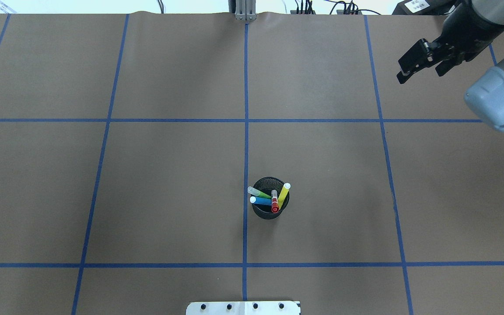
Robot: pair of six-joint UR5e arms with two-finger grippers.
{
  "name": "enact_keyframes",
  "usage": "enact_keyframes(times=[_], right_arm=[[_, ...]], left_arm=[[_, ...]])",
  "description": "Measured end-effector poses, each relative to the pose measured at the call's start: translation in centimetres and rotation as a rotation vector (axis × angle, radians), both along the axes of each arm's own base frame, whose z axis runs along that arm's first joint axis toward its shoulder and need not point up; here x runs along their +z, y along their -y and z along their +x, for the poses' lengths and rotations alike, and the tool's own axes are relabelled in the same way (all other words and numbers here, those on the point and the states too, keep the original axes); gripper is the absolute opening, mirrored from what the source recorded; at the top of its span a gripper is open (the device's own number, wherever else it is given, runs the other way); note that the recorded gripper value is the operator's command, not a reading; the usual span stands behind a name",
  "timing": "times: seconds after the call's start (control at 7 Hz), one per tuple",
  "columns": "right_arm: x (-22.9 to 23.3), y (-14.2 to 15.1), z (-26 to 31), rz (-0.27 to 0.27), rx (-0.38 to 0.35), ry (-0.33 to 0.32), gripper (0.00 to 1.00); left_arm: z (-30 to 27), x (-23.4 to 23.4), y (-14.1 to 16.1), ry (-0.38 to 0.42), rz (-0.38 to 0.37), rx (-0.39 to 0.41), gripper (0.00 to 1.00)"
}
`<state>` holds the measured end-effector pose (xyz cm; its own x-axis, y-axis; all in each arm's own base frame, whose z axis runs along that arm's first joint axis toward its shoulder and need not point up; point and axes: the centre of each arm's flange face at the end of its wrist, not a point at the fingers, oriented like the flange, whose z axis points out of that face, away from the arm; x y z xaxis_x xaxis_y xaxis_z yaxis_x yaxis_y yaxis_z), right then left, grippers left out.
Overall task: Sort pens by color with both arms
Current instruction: 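Move the right gripper over the black mesh pen cup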
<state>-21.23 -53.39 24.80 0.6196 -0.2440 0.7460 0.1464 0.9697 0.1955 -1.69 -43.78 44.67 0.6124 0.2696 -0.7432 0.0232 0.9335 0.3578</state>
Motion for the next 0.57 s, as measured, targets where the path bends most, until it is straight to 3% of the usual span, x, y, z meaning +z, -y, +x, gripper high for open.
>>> enact_keyframes(times=[0.57], right_arm=[[-5.8,-8.7,-8.2,-0.098,0.110,-0.031,0.98]], left_arm=[[1.0,-0.6,1.2,-0.003,0.011,0.017,1.00]])
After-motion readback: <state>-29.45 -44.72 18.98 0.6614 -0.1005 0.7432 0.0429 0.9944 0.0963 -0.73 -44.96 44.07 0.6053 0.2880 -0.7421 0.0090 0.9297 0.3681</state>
